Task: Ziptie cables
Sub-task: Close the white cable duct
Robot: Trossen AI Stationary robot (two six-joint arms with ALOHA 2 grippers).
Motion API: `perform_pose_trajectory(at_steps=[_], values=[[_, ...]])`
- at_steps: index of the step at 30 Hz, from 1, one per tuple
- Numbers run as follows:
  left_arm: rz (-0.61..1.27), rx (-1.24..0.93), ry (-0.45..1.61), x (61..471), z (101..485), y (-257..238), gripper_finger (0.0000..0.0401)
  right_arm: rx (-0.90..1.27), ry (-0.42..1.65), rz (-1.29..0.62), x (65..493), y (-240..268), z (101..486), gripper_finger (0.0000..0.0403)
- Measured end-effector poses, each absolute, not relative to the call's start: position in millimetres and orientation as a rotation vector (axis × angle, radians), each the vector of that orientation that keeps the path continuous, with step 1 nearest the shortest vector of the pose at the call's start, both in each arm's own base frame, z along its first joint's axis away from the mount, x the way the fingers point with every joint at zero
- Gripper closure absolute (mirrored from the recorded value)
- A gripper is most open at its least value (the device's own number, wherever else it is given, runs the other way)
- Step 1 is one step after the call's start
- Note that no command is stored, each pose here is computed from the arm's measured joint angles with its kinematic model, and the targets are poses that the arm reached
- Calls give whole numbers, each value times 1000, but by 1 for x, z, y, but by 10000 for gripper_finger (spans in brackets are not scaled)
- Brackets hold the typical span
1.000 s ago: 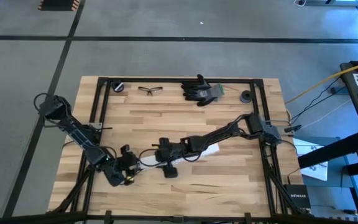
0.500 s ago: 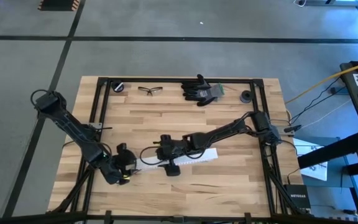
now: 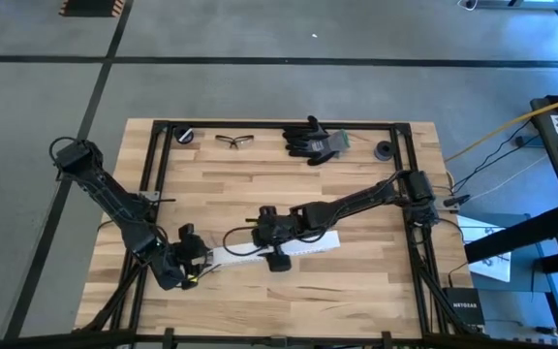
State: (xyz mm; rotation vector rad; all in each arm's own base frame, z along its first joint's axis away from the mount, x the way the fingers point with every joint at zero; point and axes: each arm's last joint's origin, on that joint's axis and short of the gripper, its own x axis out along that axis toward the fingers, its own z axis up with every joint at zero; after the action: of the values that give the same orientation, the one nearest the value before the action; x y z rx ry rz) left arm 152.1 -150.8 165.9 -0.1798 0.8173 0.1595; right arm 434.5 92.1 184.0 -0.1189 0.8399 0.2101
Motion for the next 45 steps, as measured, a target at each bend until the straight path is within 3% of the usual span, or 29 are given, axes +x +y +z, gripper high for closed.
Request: perform_pose_trajectory(at_steps=[10,20,45], values=[[179,-189,833,150,165,-150,205,-102,995,179,407,91,207,88],[213,-244,863,156,164,-143,205,-129,996,172,408,91,205,88],[-1,-258,992,169,170,-140,205,-144,998,136,407,90,205,88]])
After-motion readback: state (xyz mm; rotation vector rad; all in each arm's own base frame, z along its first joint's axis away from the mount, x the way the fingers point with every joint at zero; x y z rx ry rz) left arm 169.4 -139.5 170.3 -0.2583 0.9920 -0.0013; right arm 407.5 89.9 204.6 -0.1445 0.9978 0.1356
